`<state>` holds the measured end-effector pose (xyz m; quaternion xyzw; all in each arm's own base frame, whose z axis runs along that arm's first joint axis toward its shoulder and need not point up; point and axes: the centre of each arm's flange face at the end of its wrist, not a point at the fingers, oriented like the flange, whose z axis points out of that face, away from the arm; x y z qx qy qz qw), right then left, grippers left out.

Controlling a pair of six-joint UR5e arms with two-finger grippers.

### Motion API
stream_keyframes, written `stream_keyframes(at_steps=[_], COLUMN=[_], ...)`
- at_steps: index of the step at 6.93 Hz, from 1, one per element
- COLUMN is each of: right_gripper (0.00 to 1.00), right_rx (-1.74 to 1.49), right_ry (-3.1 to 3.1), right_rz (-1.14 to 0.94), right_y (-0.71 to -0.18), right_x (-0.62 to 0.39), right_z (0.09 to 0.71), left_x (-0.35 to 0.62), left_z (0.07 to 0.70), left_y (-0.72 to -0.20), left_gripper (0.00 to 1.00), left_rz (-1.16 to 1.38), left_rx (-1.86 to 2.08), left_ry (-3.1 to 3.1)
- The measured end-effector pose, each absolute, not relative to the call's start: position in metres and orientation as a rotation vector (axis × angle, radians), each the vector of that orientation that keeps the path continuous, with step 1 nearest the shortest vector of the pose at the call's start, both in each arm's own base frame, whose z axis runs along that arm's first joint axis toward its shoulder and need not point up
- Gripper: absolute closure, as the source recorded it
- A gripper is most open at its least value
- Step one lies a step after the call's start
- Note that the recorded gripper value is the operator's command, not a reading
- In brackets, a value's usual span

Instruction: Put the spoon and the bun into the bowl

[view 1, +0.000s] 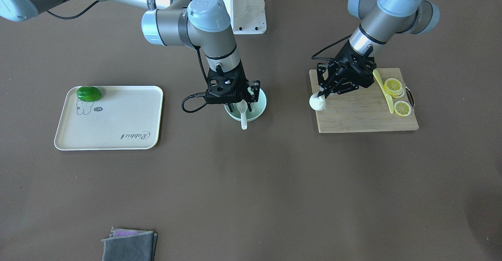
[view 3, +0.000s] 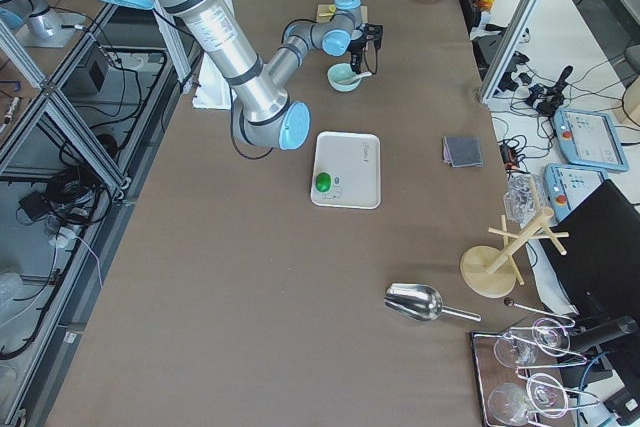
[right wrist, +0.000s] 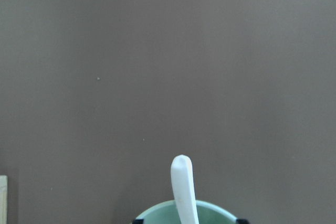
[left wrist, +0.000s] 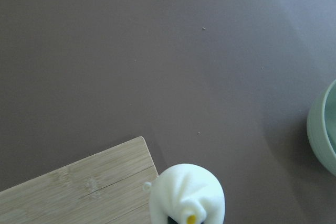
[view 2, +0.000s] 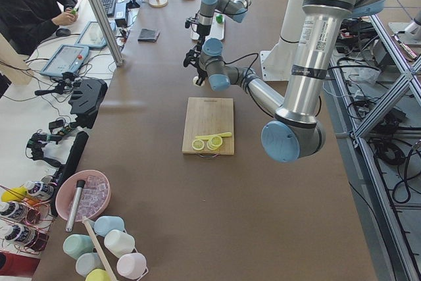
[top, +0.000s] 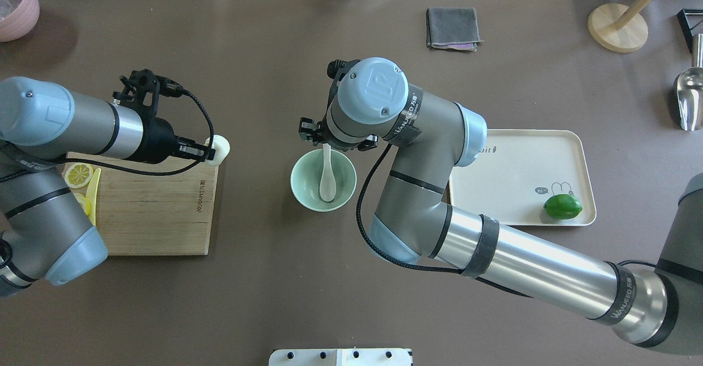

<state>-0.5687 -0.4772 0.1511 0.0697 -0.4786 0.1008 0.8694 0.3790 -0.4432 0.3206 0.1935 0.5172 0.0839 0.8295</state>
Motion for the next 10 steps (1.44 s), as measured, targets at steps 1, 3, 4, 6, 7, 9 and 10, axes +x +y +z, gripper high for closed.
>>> stream_keyframes(at_steps=[1,3,4,6,7,9,10], right_gripper=[0.00,0.00,0.00,0.00,0.00,0.00,0.00], right_rx=[0.123,0.115,0.126,0.110,0.104,0.105,0.101], right_ry=[-1.006,-1.006,-0.998,-0.993,-0.990,-0.978,-0.973], right_rz=[0.216,0.153,0.106,0.093,0.096,0.089,0.073], right_y=[-0.499,-0.516,-0.513,-0.515,-0.511,-0.507,-0.508], right_x=[-0.544,-0.466,-0.424,-0.373,-0.358,-0.328,-0.311], right_z=[0.157,0.209,0.243,0.279,0.290,0.312,0.326], left_x=[0.397,0.453,0.488,0.521,0.523,0.523,0.522], left_z=[0.297,0.248,0.225,0.208,0.207,0.211,0.213], left_y=[-0.442,-0.416,-0.403,-0.392,-0.393,-0.400,-0.404], left_gripper=[1.00,1.00,1.00,0.53,0.03,0.02,0.02], left_rz=[0.152,0.120,0.099,0.079,0.073,0.032,-0.001], left_rx=[0.389,0.335,0.334,0.337,0.339,0.333,0.337], left_ry=[1.134,1.206,1.225,1.229,1.228,1.219,1.212])
